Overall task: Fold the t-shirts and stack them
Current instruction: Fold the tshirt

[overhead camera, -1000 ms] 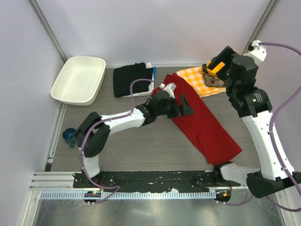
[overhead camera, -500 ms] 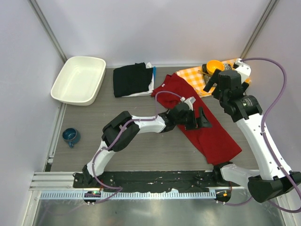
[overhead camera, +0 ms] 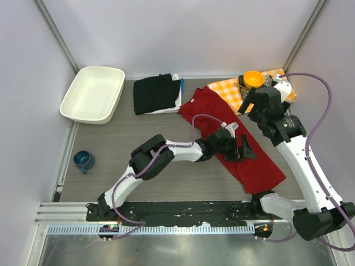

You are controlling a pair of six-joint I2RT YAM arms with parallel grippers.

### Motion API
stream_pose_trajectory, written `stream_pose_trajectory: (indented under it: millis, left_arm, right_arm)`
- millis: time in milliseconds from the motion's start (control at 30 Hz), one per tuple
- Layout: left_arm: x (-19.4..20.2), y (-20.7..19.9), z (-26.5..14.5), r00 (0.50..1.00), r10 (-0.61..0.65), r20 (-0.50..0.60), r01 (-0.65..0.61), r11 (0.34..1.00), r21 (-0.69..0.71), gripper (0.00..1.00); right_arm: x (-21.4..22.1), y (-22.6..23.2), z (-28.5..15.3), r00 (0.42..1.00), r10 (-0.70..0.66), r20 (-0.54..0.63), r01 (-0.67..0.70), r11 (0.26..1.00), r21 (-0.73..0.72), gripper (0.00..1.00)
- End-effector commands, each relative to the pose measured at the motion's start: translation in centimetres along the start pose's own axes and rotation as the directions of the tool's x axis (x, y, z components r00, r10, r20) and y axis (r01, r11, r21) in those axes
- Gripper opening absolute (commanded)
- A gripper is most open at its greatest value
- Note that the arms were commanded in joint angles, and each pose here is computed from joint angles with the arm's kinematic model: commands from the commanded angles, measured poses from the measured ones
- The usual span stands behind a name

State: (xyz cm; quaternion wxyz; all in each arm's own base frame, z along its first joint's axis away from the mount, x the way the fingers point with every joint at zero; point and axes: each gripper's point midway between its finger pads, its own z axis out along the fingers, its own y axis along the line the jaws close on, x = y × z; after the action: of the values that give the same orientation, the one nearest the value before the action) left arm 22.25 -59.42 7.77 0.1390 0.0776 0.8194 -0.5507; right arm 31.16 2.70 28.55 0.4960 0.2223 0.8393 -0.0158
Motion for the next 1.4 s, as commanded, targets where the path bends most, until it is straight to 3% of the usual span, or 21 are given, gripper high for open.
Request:
stream_pose_trajectory:
  millis: [0,267,300,633,967,1267,1367]
  left_arm:
    - [2.3,-0.7,-0.4,0.999,0.018,-0.035,-0.018,1.000,0.011,1.00]
    - [6.9,6.7,-6.7,0.999,-0.014,-0.045,0.002,0.969,-0.246,1.00]
    - [8.1,9.1,-8.1,0.998,-0.023,-0.052,0.006,0.953,-0.304,1.00]
    - [10.1,10.7,-17.3,0.997,0.009,-0.072,-0.035,0.926,-0.377,1.00]
    - [7.4,7.8,-24.9,0.995,0.098,-0.021,-0.098,0.914,-0.393,1.00]
    - [2.4,-1.0,-27.8,0.973,0.207,0.105,-0.172,0.947,-0.271,1.00]
    - [0.8,-1.8,-29.3,0.959,0.225,0.170,-0.168,0.940,-0.296,1.00]
  right_arm:
    - [-1.5,0.1,-1.1,0.998,0.026,0.055,-0.024,0.999,-0.034,0.99]
    - [-1.7,0.2,-1.8,0.998,0.037,0.055,-0.034,0.998,-0.052,0.99]
    - [-1.4,0.3,-1.7,0.998,0.037,0.045,-0.035,0.998,-0.055,0.99]
    - [3.2,1.7,2.5,0.997,0.006,-0.072,-0.011,0.998,-0.062,1.00]
    - [7.9,5.5,8.2,0.980,-0.016,-0.199,-0.007,0.993,-0.115,1.00]
    - [11.1,16.1,12.8,0.956,-0.079,-0.282,-0.037,0.921,-0.387,1.00]
    - [12.0,18.7,14.1,0.946,-0.074,-0.317,-0.082,0.888,-0.453,1.00]
